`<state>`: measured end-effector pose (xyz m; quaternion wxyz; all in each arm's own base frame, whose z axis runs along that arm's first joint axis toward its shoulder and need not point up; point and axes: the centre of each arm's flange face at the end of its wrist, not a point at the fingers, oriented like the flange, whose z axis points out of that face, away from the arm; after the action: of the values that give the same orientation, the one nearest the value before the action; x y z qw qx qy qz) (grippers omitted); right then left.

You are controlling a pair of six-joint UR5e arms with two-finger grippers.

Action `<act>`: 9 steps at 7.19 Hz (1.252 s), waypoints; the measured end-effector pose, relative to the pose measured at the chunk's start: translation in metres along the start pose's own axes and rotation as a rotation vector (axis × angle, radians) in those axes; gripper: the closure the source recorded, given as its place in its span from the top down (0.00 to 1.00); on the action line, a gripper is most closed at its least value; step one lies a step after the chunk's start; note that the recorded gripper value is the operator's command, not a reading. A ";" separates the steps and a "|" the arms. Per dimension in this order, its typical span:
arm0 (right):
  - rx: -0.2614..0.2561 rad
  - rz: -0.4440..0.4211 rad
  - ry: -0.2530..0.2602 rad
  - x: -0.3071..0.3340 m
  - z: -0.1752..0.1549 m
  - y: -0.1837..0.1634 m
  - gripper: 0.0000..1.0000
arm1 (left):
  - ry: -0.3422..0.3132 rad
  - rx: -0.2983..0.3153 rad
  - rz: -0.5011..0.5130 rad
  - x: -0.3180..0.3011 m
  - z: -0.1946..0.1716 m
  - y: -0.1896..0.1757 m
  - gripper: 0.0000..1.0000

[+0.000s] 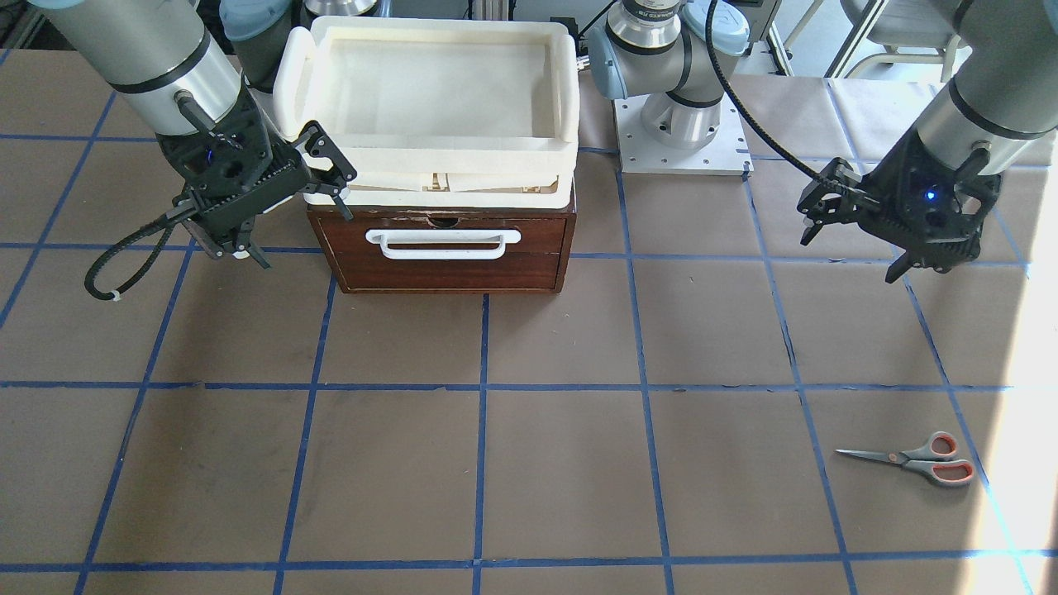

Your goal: Place scissors in drawer with both arms

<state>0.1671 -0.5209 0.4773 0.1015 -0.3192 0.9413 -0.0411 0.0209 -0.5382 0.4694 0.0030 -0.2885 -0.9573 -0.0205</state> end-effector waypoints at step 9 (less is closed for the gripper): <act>-0.249 -0.860 -0.243 -0.018 0.127 -0.083 0.89 | -0.075 -0.024 0.726 -0.201 0.150 0.031 1.00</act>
<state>0.2580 -0.5774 0.3680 0.1458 -0.6929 0.7026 0.0714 0.2067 -0.6172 0.3177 -0.0284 -0.6101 -0.7916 -0.0186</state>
